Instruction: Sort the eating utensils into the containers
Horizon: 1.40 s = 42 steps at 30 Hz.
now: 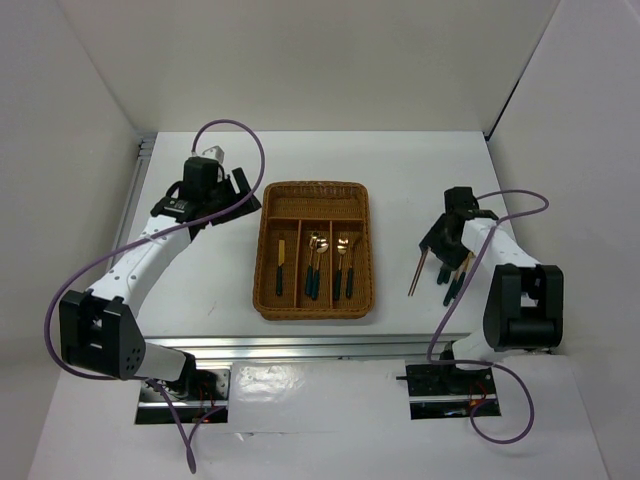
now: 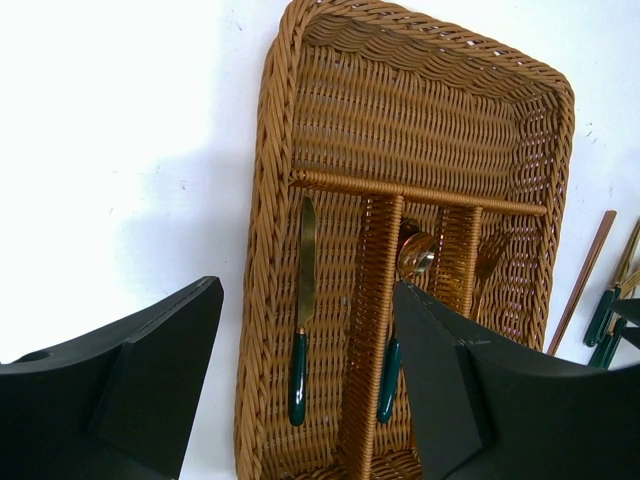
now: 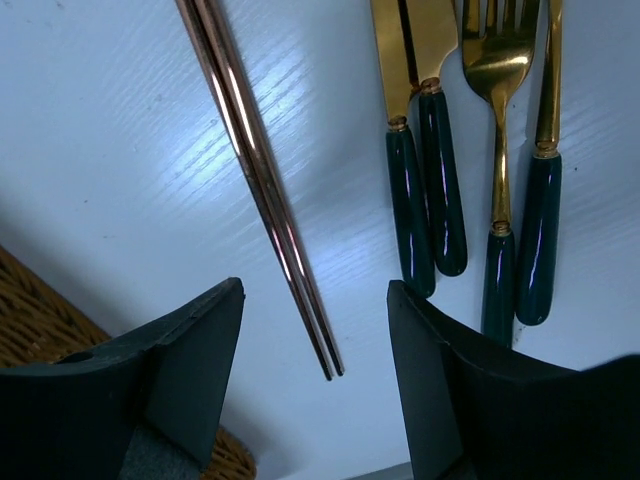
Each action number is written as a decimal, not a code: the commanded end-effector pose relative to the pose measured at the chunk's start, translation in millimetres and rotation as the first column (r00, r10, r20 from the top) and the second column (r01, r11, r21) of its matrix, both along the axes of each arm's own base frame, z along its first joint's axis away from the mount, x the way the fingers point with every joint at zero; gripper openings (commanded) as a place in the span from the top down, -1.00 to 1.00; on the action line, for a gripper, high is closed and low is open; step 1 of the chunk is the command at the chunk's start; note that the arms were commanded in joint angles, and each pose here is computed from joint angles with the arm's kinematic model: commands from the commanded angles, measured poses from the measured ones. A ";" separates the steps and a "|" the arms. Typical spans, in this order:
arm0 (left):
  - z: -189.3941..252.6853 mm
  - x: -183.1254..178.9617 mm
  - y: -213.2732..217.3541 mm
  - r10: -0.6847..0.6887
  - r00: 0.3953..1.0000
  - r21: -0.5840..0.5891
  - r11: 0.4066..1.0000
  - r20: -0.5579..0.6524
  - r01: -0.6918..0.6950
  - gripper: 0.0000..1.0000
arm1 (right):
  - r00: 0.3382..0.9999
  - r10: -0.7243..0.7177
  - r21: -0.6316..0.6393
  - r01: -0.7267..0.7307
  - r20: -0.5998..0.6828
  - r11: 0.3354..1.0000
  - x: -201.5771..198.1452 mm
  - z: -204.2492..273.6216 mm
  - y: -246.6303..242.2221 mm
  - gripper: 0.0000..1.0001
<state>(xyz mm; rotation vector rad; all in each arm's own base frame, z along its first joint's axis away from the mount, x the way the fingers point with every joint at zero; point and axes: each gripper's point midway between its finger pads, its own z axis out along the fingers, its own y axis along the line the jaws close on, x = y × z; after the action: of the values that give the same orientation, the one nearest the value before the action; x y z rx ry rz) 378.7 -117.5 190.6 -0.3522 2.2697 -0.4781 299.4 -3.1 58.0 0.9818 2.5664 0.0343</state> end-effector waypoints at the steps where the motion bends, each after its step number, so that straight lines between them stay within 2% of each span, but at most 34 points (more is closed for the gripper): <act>1: -1.4 4.6 -0.4 -0.014 1.000 0.004 1.000 0.012 0.014 -0.67 | 1.000 0.003 -0.046 -0.003 -0.001 0.999 5.5 -5.4 -8.5 -0.34; 17: -7.8 7.7 -2.7 -0.022 1.000 0.002 1.000 -0.007 0.022 -0.69 | 0.997 0.015 -0.099 -0.022 -0.071 0.995 -7.0 -26.5 -26.7 -0.29; 34: -12.6 8.9 -3.0 -0.021 0.999 0.005 1.000 -0.026 0.022 -0.69 | 0.995 0.027 -0.091 -0.036 -0.093 0.995 -9.6 -43.3 -25.2 -0.10; 42: -12.8 10.6 2.1 -0.005 1.000 0.011 1.000 -0.024 0.005 -0.69 | 0.995 0.027 -0.090 -0.037 -0.101 0.995 -9.9 -49.9 -25.2 0.09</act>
<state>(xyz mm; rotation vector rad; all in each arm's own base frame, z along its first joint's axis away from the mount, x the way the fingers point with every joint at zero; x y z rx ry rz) 382.8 -116.3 170.1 -0.3683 2.3219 -0.4589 282.5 -22.3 11.6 0.9365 2.6775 -0.1066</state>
